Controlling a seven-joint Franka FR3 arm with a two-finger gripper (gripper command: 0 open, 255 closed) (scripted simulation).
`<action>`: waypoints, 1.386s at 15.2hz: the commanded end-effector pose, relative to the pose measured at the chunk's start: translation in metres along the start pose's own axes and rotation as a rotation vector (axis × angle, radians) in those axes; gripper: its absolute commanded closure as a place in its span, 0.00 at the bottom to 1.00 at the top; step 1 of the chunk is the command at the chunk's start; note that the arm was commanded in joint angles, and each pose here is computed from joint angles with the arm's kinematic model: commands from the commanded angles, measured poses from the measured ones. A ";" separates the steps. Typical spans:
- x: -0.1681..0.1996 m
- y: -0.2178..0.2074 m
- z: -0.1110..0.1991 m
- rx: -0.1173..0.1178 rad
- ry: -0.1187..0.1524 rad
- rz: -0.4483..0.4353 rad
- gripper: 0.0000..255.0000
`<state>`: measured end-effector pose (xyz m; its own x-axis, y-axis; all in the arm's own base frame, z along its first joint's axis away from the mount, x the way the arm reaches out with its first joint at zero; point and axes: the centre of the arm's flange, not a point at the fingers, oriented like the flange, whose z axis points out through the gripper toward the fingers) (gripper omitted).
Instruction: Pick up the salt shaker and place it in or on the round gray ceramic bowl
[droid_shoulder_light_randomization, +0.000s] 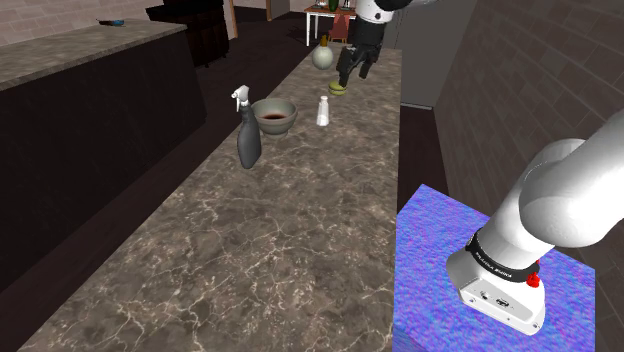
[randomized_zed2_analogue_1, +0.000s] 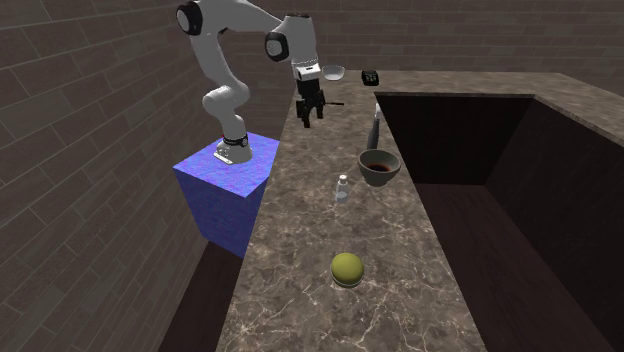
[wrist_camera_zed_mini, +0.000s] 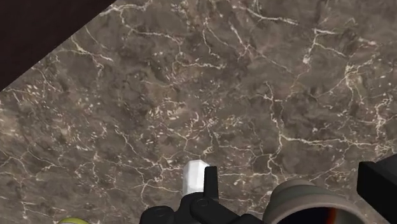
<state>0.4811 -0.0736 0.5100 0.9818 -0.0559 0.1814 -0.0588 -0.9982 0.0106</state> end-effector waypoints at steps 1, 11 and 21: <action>0.018 0.008 0.019 -0.007 0.005 0.001 0.00; 0.104 0.048 0.106 -0.037 0.026 0.009 0.00; 0.146 0.070 0.173 -0.051 0.036 0.013 0.00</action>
<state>0.6498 -0.1545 0.3724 0.9740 -0.0670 0.2165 -0.0813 -0.9950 0.0578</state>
